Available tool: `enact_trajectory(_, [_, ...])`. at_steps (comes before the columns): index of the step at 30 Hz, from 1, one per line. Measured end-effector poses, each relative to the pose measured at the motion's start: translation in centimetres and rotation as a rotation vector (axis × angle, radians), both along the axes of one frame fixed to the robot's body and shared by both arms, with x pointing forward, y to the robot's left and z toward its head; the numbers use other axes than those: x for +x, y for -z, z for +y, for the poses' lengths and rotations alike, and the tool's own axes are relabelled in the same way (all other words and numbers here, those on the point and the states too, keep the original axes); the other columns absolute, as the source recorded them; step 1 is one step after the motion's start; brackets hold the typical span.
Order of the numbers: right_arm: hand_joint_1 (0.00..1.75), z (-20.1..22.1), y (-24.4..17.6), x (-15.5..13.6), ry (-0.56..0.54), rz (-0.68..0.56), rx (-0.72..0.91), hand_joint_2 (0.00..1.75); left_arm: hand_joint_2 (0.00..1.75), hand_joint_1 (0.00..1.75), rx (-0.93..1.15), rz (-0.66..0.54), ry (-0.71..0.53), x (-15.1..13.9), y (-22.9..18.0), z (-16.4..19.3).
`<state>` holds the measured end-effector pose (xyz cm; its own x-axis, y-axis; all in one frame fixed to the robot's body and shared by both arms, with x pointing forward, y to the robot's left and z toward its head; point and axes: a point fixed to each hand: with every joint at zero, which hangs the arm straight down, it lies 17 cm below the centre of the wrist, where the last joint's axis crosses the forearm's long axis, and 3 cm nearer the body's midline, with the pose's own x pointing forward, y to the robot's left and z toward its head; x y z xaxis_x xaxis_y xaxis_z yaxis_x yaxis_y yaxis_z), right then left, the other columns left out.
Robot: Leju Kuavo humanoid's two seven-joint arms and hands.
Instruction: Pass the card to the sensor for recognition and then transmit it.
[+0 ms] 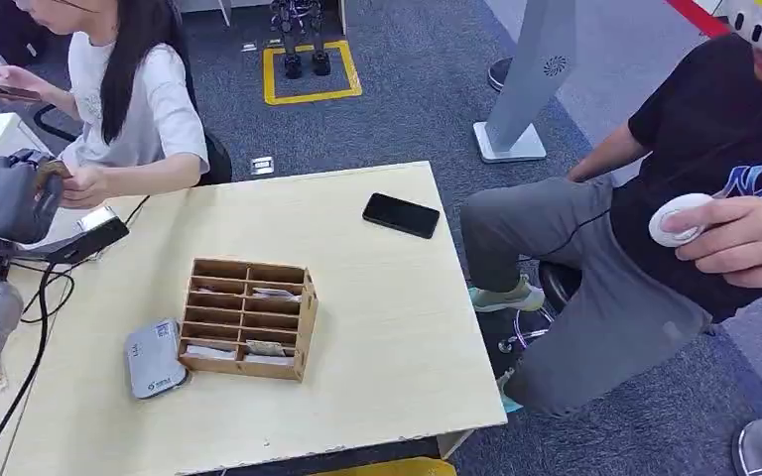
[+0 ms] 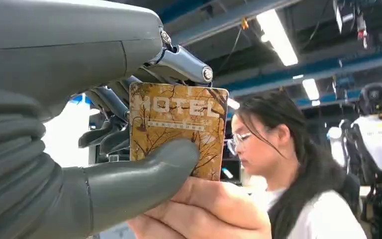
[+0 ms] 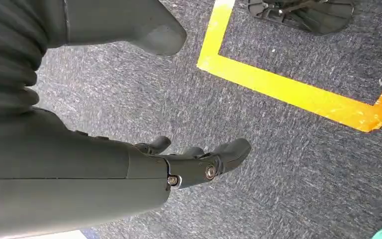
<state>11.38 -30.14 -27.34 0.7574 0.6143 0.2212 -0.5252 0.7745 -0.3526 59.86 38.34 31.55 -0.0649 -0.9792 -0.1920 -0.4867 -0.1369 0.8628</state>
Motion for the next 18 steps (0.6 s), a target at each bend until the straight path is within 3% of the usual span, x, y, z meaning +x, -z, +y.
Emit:
enact_trajectory(9, [0.0, 0.2, 0.0, 0.0, -0.003, -0.001, 0.003, 1.75, 1.75, 1.69, -0.001, 0.034, -0.012, 0.5, 1.2, 0.3])
enact_trajectory(10, [0.0, 0.2, 0.0, 0.0, -0.003, -0.001, 0.002, 1.75, 1.75, 1.4, -0.001, 0.038, -0.013, 0.5, 1.3, 0.3])
enact_trajectory(11, [0.0, 0.2, 0.0, 0.0, -0.003, -0.002, 0.003, 1.75, 1.75, 0.0, -0.001, 0.04, -0.014, 0.5, 1.4, 0.3])
enact_trajectory(18, [0.0, 0.1, 0.0, 0.1, 0.0, -0.007, 0.0, 1.75, 1.75, 0.0, -0.009, -0.011, -0.016, 0.2, 0.6, 0.6])
